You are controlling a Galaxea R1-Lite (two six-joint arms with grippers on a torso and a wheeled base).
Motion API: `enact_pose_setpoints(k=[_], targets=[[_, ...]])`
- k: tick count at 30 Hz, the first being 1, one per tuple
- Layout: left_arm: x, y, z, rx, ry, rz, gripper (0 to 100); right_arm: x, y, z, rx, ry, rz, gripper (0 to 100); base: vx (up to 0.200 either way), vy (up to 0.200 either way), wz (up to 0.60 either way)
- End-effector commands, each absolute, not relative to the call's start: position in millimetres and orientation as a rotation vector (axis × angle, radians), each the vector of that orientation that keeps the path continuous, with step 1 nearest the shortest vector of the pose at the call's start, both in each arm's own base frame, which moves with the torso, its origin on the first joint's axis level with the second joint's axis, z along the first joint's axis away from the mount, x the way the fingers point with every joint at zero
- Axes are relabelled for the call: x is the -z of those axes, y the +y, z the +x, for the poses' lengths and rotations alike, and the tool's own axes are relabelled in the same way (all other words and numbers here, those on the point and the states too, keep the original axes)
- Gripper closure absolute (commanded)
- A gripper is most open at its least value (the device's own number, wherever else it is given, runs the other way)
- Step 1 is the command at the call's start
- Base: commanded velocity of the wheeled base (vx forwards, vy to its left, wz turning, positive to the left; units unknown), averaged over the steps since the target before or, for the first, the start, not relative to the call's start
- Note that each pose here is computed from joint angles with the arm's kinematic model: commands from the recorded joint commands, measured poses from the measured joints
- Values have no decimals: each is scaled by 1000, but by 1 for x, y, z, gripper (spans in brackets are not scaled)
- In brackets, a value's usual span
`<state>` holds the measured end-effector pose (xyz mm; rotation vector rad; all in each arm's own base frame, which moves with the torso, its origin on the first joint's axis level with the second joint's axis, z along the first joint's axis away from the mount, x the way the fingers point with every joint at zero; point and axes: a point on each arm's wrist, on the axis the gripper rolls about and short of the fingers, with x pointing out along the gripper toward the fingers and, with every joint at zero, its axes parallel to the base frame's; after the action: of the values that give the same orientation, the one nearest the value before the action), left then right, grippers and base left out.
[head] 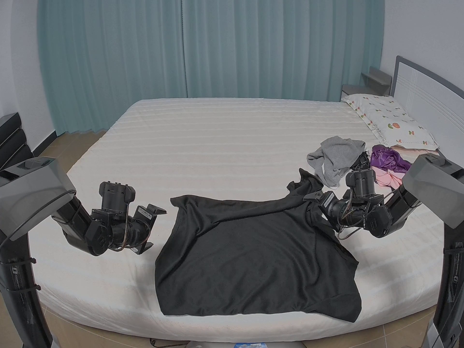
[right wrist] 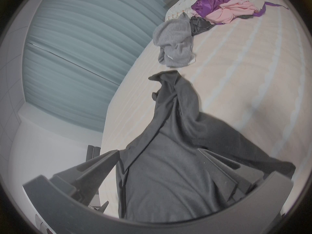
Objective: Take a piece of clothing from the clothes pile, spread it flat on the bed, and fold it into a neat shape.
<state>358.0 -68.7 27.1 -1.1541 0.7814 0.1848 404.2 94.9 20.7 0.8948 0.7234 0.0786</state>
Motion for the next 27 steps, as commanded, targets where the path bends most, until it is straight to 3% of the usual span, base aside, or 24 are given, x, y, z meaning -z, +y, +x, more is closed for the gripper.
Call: enact_pose_setpoints(k=[1, 14, 27], targets=[[-28, -69, 357, -183, 783, -1153, 0, -22, 104, 397, -95, 745, 886, 0, 0, 0, 0], [-27, -69, 357, -184, 784, -1153, 0, 8, 116, 410, -65, 795, 856, 0, 0, 0, 0], [-27, -68, 357, -186, 784, -1153, 0, 26, 86, 455, 99, 763, 839, 0, 0, 0, 0]])
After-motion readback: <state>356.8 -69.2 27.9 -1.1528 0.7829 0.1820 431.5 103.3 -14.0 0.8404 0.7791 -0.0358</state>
